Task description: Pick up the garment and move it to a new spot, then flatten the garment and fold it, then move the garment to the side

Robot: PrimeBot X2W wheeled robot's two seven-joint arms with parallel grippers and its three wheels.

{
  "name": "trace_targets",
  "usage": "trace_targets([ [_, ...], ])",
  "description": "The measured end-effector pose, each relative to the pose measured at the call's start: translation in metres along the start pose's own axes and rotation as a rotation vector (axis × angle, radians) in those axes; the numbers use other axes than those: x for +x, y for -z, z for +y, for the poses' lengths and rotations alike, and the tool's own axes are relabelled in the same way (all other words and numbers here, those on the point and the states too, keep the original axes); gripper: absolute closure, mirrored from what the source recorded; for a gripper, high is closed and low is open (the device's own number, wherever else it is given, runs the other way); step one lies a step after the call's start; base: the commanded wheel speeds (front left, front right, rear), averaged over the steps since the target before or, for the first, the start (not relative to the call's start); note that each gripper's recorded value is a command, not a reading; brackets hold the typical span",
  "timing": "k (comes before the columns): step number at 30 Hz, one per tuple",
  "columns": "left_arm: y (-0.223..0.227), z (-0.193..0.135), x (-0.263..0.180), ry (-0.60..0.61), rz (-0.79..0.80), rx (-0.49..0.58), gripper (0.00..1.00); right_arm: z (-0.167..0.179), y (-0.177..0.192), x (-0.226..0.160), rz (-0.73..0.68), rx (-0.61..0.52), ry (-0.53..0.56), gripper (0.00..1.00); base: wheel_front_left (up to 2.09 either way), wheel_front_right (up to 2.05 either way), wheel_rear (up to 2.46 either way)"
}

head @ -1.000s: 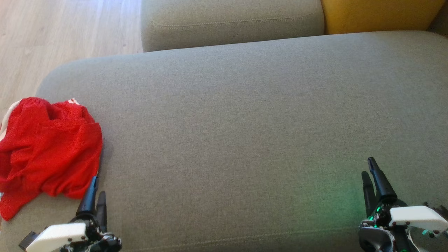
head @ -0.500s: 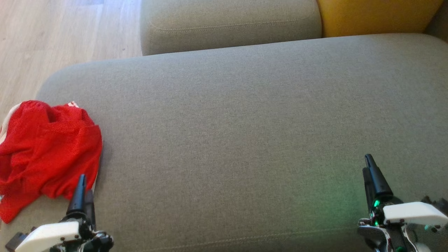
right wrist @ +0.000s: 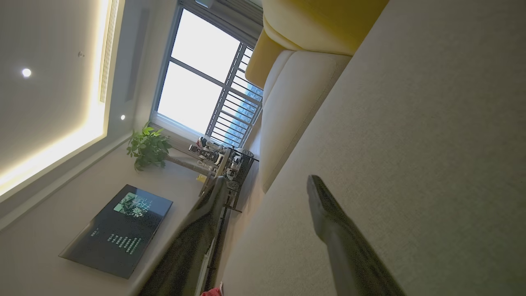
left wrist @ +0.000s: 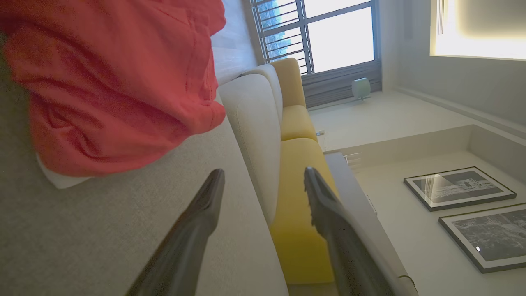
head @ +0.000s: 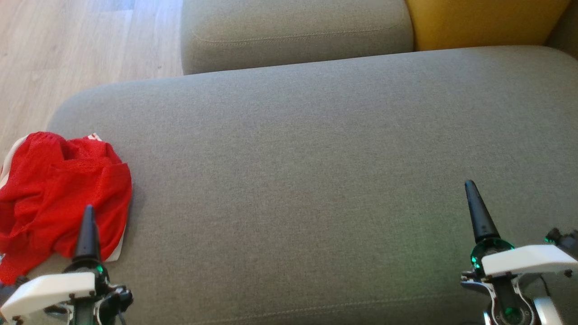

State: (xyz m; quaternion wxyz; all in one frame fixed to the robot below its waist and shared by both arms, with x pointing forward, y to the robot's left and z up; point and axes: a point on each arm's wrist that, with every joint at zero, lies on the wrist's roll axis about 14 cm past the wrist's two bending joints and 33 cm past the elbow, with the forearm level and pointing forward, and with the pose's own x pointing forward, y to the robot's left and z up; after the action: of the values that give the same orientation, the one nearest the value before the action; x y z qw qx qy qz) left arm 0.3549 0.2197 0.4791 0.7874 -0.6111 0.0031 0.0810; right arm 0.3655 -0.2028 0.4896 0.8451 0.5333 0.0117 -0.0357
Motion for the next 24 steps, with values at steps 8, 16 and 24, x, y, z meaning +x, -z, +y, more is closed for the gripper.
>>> trace_targets([
  [8,-0.01,-0.024,0.002,0.058,-0.04,0.09,0.0,0.031,-0.011,0.006,-0.042,-0.15,-0.092,0.0,0.0,0.0,0.0],
  [16,-0.012,-0.053,0.002,0.13,-0.074,0.267,0.0,0.054,-0.008,0.007,-0.052,-0.302,-0.161,0.0,0.0,0.0,0.0],
  [24,0.016,-0.074,-0.002,0.195,-0.039,0.516,0.0,0.069,-0.002,0.005,-0.059,-0.454,-0.209,0.0,0.0,0.0,0.0],
])
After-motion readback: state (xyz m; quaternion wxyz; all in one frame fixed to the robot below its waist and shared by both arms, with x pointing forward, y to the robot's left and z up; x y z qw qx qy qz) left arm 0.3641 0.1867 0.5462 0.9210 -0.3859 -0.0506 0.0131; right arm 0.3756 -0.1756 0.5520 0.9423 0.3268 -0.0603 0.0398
